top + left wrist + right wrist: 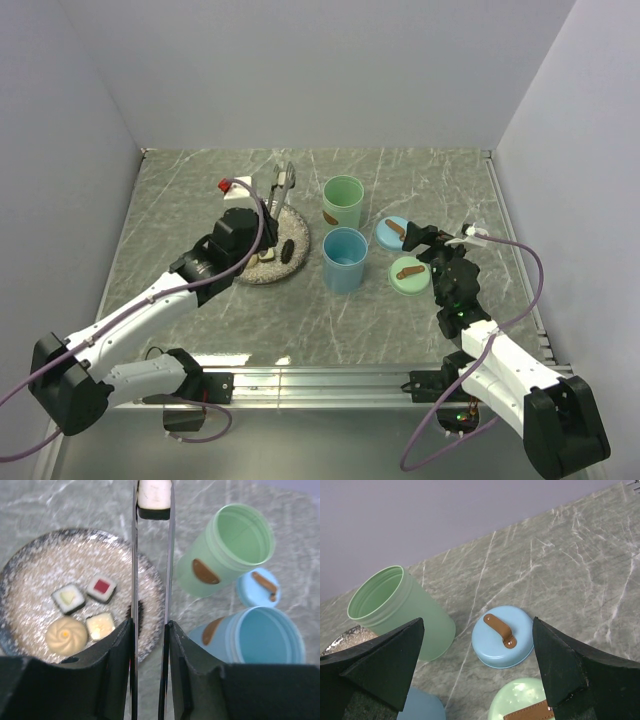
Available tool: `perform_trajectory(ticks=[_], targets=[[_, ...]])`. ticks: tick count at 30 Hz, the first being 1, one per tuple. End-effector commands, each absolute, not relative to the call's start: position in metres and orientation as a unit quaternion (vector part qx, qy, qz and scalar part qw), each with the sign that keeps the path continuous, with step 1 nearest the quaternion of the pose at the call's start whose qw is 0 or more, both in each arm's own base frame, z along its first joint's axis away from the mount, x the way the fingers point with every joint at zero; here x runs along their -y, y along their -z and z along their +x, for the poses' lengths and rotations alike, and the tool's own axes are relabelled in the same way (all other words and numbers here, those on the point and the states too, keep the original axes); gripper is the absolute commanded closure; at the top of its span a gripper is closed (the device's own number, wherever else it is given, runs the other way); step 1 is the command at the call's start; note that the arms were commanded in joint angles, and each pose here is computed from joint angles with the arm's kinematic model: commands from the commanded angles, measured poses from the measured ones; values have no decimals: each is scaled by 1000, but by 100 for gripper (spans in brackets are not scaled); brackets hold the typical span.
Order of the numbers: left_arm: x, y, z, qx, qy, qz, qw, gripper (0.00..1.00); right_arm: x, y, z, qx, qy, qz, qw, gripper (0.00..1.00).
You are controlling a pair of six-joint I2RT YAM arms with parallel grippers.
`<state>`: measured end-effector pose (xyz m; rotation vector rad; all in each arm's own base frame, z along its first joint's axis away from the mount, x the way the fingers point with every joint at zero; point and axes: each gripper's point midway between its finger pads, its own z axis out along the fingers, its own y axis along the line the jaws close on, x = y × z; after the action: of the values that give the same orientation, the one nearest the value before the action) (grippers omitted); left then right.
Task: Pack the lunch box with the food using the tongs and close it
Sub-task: Place the food into the lunch box
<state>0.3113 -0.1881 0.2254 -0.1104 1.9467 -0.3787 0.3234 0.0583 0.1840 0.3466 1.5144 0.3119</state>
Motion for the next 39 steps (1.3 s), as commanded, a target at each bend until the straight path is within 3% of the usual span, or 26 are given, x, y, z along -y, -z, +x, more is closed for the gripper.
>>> perform_trajectory(ticks=[1,7,30,39], targets=[[203,-289,317,-769,220,-31,599,79,-58,-188,324,-674,-139,156,709,5],[229,-310,314,-749,275,14,602,80,-58,-188,324,-674,-138,158,708,5],[289,-293,322,-764,277,76,578,80,-57,-188,323,-673,-136,158,710,5],[299,-287,322,-768,281,88,568,67,-57,-188,323,-673,-137,158,710,5]])
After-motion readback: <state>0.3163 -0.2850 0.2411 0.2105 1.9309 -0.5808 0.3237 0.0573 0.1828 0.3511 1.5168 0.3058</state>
